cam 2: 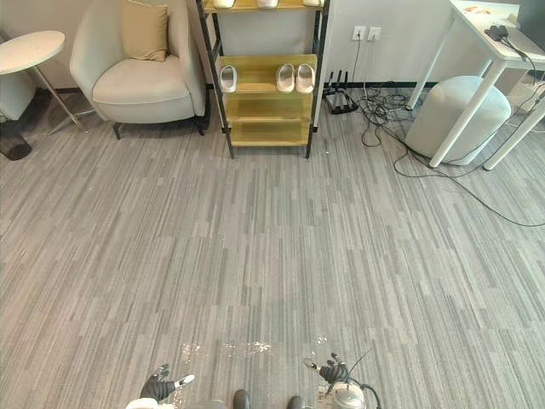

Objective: Organize the slippers on the shoe rack

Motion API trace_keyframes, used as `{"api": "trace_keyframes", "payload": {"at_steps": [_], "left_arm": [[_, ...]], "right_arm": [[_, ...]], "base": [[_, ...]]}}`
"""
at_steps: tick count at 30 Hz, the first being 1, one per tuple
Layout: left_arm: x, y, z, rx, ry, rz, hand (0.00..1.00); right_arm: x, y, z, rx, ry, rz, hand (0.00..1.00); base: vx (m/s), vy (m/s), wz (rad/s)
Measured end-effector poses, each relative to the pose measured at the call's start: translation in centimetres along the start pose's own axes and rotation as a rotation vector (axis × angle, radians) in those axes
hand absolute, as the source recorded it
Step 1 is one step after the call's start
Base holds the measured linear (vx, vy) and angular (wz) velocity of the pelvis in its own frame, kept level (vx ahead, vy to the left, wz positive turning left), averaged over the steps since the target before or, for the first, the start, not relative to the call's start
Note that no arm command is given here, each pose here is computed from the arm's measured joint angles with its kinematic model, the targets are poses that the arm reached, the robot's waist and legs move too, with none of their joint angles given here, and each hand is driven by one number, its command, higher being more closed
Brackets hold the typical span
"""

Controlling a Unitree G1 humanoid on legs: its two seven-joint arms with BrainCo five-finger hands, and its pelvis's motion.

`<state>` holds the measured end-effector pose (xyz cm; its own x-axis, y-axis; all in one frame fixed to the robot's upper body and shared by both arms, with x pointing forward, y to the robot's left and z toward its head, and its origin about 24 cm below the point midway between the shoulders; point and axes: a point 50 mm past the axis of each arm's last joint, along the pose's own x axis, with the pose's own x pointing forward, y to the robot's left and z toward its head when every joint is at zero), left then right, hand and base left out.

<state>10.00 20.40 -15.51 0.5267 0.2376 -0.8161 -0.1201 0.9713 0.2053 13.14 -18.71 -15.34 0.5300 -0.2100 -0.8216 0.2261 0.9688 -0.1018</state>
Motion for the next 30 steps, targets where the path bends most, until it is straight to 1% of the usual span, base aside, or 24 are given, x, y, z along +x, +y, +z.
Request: {"api": "trace_keyframes", "payload": {"at_steps": [30], "left_arm": [[0.07, 0.28, 0.1, 0.001, -0.001, 0.009, 0.0]], "right_arm": [[-0.04, 0.14, -0.12, 0.005, 0.004, 0.004, 0.0]], "base": [[0.0, -0.005, -0.01]]}}
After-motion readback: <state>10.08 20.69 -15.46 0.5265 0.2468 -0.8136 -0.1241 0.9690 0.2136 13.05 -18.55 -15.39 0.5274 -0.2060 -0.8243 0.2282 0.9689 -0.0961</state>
